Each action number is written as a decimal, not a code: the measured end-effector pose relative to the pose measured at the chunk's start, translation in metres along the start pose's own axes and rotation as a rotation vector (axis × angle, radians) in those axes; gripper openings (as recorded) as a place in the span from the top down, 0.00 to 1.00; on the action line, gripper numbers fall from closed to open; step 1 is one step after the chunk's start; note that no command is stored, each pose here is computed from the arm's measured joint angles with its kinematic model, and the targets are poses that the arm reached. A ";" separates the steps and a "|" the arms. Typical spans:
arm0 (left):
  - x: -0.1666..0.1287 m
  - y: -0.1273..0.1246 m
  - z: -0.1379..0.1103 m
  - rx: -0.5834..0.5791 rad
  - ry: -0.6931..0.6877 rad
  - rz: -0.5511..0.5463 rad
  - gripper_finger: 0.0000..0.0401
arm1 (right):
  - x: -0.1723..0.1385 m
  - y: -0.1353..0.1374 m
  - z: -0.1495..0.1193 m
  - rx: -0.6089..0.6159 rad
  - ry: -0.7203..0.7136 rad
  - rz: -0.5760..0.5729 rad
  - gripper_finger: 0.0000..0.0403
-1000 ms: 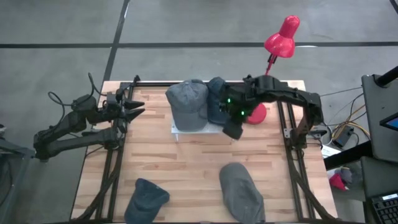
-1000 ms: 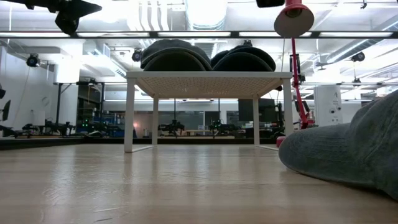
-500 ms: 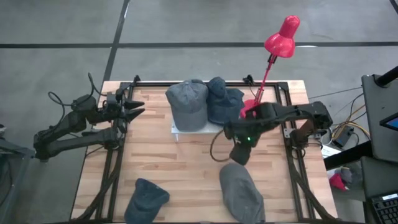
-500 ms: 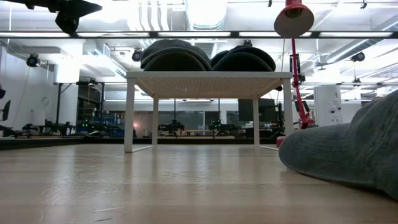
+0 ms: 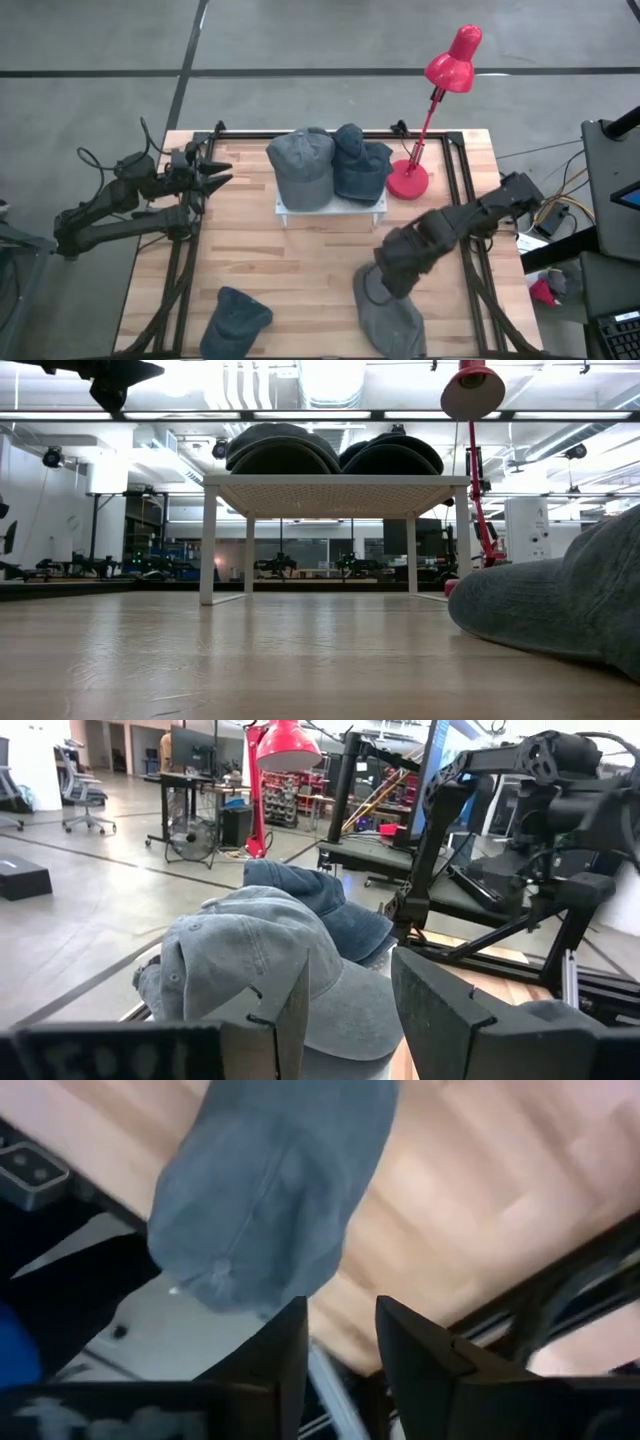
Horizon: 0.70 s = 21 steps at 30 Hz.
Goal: Pick & Place hat
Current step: Stack the gray cap on the gray caps on the shelf
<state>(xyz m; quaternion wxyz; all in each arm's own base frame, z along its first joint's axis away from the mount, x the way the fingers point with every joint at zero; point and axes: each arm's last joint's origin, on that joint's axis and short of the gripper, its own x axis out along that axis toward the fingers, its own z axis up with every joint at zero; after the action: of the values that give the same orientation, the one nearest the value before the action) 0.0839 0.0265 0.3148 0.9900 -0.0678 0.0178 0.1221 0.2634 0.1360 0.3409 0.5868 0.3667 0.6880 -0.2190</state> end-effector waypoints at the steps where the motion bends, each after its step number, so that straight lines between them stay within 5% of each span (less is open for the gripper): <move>1: 0.000 0.000 0.000 0.005 0.000 0.000 0.64 | 0.004 0.002 -0.004 0.018 0.014 0.008 0.69; 12: 0.000 -0.001 0.000 0.026 -0.002 -0.021 0.64 | 0.053 0.025 -0.032 0.185 0.072 0.114 0.51; 21: 0.000 -0.002 0.001 0.026 -0.001 -0.053 0.64 | 0.093 0.018 -0.040 0.290 0.083 0.056 0.46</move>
<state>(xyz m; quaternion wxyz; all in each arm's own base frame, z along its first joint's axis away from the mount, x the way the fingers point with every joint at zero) 0.0843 0.0251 0.3156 0.9937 -0.0552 0.0169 0.0956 0.2475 0.1994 0.2619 0.5048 0.4752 0.6623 -0.2843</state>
